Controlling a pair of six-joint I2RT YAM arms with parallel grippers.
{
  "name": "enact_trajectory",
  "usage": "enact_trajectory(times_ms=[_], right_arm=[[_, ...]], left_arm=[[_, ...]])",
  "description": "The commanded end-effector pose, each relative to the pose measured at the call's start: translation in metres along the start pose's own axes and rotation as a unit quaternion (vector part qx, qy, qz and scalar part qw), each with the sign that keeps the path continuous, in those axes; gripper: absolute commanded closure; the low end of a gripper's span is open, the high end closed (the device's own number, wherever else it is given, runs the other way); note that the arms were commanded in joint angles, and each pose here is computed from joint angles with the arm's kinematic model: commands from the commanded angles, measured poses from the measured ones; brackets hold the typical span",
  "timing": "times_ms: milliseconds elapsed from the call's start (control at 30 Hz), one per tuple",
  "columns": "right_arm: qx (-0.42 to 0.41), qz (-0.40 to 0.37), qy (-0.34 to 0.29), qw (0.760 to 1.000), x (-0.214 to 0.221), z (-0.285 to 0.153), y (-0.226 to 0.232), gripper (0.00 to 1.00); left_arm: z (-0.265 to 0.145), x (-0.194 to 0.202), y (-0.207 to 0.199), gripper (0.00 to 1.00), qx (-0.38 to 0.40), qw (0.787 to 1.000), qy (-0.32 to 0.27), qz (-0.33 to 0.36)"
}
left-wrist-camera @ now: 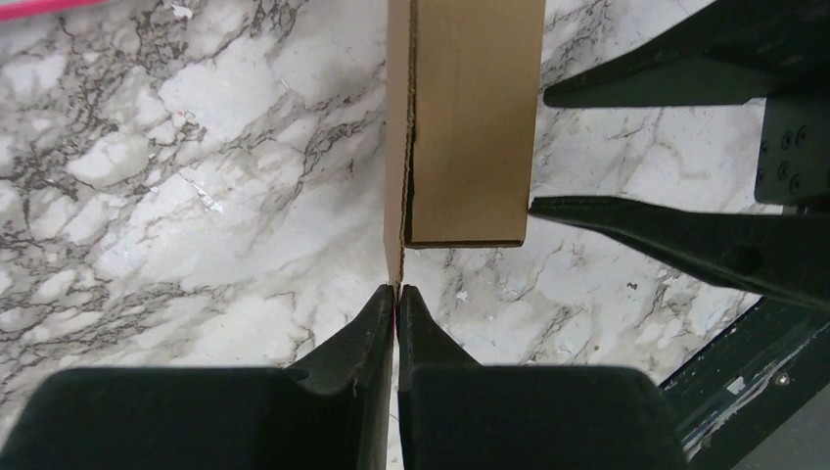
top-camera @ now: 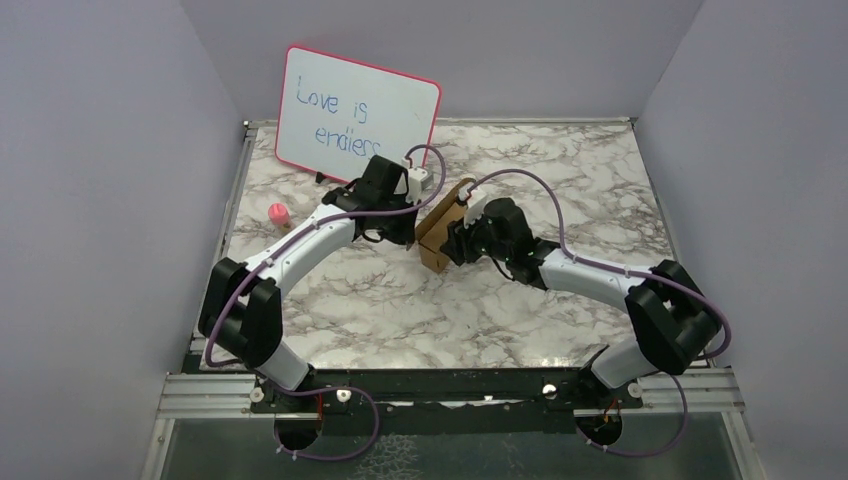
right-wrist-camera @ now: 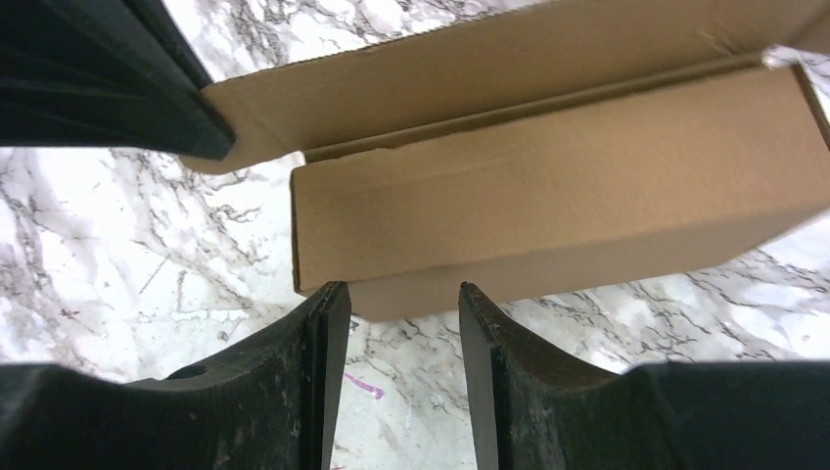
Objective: Fold the paper box
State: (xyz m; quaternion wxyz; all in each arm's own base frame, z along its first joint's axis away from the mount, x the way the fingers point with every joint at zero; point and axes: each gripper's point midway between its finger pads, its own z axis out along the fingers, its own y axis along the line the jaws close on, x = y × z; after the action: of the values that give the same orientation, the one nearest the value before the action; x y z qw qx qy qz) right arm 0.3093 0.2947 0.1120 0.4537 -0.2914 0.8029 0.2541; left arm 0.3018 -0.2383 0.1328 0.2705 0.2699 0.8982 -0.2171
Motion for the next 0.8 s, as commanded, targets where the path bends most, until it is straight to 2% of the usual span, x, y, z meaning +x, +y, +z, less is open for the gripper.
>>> enact_trajectory(times_ms=[0,200,400,500,667,767], right_arm=[[-0.039,0.023,-0.007,0.999,0.002,0.006,0.016,0.5],[-0.04,0.047,-0.025,0.998,0.001,0.011,0.022,0.5],[-0.037,0.057,-0.058,0.996,-0.019,0.021,0.024,0.5],[-0.042,0.061,-0.064,0.995,-0.026,0.026,0.026,0.5],[-0.023,0.06,-0.063,0.996,-0.028,0.01,0.021,0.49],[-0.004,0.021,-0.051,0.998,-0.035,-0.005,0.015,0.48]], left_arm=[[-0.004,-0.018,0.005,0.93,-0.016,0.999,-0.008,0.038],[-0.005,-0.025,0.007,0.9,-0.014,0.997,-0.003,0.082],[-0.001,-0.028,0.018,0.88,-0.03,0.994,0.011,0.108],[0.001,-0.032,0.025,0.87,-0.04,0.994,0.014,0.103],[-0.011,-0.042,0.03,0.76,-0.068,0.994,-0.003,0.085],[-0.024,-0.048,0.037,0.72,-0.101,0.992,-0.02,0.067]])
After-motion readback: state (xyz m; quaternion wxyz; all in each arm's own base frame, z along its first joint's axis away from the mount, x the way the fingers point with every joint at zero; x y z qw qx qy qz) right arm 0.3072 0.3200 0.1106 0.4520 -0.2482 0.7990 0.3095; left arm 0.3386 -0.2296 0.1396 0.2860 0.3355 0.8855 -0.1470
